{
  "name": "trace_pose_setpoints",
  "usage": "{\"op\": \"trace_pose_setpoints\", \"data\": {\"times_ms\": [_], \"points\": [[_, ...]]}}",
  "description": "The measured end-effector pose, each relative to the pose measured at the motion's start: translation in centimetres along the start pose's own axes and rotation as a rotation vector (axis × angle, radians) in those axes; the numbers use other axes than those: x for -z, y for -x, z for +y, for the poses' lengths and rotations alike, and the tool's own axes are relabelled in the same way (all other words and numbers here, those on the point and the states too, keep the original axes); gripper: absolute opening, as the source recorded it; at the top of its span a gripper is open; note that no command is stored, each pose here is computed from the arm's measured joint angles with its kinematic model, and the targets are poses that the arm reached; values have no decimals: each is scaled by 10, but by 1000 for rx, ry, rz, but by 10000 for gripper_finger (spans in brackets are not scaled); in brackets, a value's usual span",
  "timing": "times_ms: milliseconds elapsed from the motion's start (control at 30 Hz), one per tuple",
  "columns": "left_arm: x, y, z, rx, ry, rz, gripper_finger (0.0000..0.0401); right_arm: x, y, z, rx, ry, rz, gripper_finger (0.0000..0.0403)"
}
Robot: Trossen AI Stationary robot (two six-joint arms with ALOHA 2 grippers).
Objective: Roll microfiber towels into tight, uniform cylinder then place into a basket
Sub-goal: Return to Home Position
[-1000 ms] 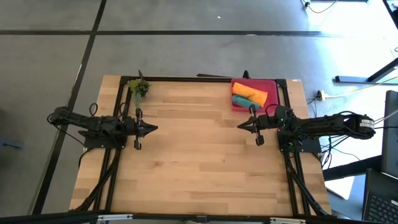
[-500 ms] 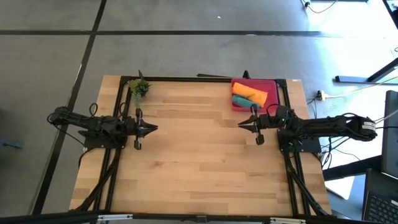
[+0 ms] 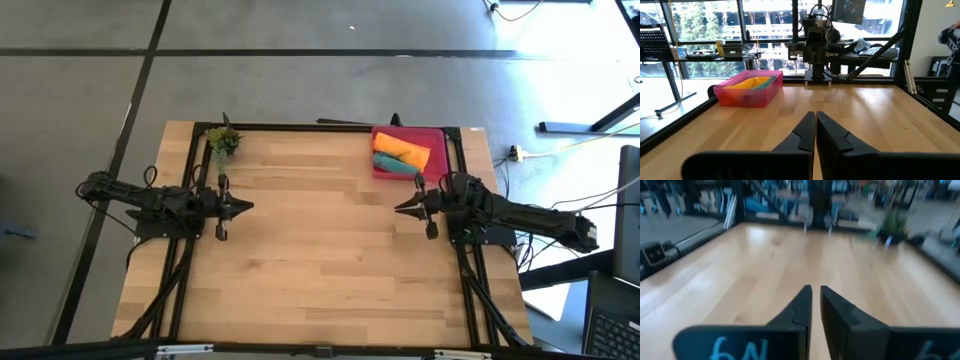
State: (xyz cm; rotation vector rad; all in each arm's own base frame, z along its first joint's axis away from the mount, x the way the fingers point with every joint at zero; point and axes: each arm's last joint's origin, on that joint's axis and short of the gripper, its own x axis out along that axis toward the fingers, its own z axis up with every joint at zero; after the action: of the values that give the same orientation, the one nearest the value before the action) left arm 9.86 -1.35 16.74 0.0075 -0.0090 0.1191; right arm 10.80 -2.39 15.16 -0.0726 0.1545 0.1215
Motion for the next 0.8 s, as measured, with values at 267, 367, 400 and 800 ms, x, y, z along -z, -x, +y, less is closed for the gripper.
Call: {"op": "trace_pose_setpoints", "data": {"times_ms": [267, 367, 400, 800], "points": [[0, 0, 0, 0, 0, 0, 5, -19, 17, 7, -25, 115, -233, 39], [0, 0, 0, 0, 0, 0, 12, -23, 18, 7, -27, 133, -268, 39], [0, 0, 0, -2, 0, 0, 14, -24, 18, 7, -26, 141, -282, 39], [0, 0, 0, -1, 0, 0, 31, -24, 18, 8, -29, 141, -281, 39]]}}
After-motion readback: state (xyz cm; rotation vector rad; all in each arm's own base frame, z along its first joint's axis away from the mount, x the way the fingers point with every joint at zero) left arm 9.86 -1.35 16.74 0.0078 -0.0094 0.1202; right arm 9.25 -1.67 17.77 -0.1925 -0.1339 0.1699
